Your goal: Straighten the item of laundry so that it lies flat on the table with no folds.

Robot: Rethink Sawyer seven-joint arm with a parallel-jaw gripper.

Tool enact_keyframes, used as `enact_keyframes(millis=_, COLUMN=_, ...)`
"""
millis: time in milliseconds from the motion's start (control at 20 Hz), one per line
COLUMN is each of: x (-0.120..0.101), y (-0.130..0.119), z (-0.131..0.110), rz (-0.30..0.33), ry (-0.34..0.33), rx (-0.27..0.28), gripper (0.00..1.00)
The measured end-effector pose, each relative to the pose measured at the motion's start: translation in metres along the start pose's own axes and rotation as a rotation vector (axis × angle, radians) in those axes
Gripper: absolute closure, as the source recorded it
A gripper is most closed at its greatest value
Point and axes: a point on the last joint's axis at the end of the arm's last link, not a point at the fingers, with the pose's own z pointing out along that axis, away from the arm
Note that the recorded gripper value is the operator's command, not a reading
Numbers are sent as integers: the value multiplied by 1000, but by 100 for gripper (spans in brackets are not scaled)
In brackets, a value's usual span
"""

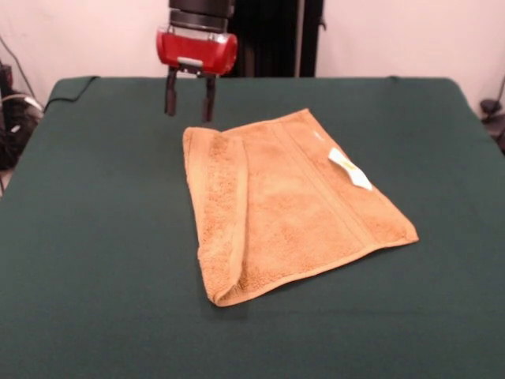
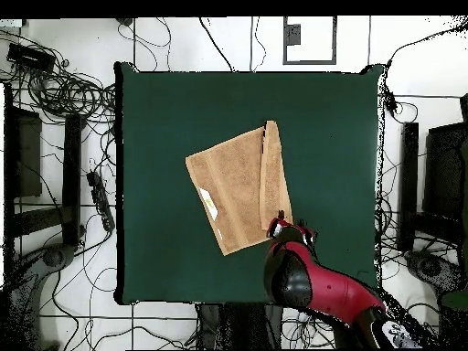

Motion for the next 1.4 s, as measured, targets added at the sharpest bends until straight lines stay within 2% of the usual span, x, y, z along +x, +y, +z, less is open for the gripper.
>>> enact_keyframes(millis=800, x=34, y=8, z=21, rz=-7, ry=74, rx=-19, gripper=0)
enact_keyframes(millis=1400, x=30, y=15, z=46, rz=-15, ry=71, rx=-32, gripper=0)
